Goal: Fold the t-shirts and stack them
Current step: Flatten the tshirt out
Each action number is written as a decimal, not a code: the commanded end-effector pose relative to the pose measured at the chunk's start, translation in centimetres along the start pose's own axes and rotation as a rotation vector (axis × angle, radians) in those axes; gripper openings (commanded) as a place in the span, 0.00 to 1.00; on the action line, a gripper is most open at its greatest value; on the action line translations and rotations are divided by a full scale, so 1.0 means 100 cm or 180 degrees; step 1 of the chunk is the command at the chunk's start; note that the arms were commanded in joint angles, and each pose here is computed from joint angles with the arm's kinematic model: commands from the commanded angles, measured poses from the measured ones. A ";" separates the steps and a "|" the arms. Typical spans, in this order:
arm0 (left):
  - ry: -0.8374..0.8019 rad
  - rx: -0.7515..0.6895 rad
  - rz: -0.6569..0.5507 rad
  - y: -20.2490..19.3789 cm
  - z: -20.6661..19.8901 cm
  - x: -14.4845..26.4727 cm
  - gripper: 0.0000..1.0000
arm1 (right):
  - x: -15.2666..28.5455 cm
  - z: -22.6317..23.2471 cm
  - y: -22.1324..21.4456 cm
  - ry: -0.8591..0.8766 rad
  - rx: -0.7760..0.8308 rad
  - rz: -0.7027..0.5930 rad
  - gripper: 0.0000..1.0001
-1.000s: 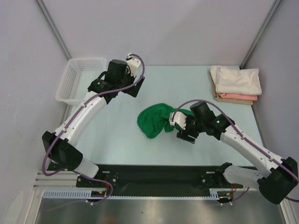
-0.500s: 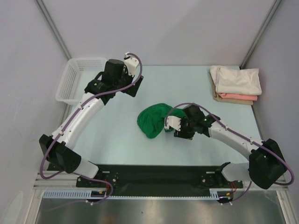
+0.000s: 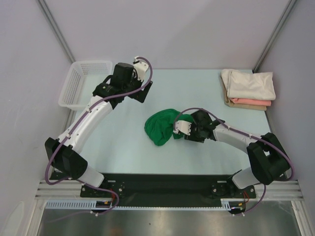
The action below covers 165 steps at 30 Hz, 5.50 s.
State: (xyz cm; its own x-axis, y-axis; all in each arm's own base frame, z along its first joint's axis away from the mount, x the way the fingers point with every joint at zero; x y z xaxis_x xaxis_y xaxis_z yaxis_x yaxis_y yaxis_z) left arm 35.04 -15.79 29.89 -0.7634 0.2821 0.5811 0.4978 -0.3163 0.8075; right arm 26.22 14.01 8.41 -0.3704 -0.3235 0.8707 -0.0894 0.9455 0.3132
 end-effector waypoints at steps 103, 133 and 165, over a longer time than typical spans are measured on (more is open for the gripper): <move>-0.0358 -0.2308 -0.0759 -0.057 -0.075 0.085 0.16 | 0.309 -0.061 0.021 -0.2057 -0.1346 -0.1587 0.00; -0.1685 -0.0866 0.1666 -0.172 -0.113 -0.021 0.58 | 0.129 -0.180 -0.045 -0.1434 -0.2052 -0.0960 0.00; -0.0221 -0.1015 0.0956 -0.134 -0.021 0.003 0.00 | 0.141 -0.160 -0.045 -0.1569 -0.2044 -0.1000 0.00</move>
State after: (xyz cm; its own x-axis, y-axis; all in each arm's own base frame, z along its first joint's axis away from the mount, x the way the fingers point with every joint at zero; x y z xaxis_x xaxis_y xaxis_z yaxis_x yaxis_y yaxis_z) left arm 26.54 -16.11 17.35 -0.4532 0.2552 0.8541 0.5601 -0.6639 0.4956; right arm 35.89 4.63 23.30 -0.7367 -0.3727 0.5642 0.2922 0.5770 0.7627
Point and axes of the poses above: each gripper's point midway between its finger pads, its own x axis back along the fingers, its own z axis along the line the jaws close on, y = z × x, the point moved 5 cm from there along x, back along the fingers, and after that the axes turned 7 degrees about x, right-handed, at the moved point
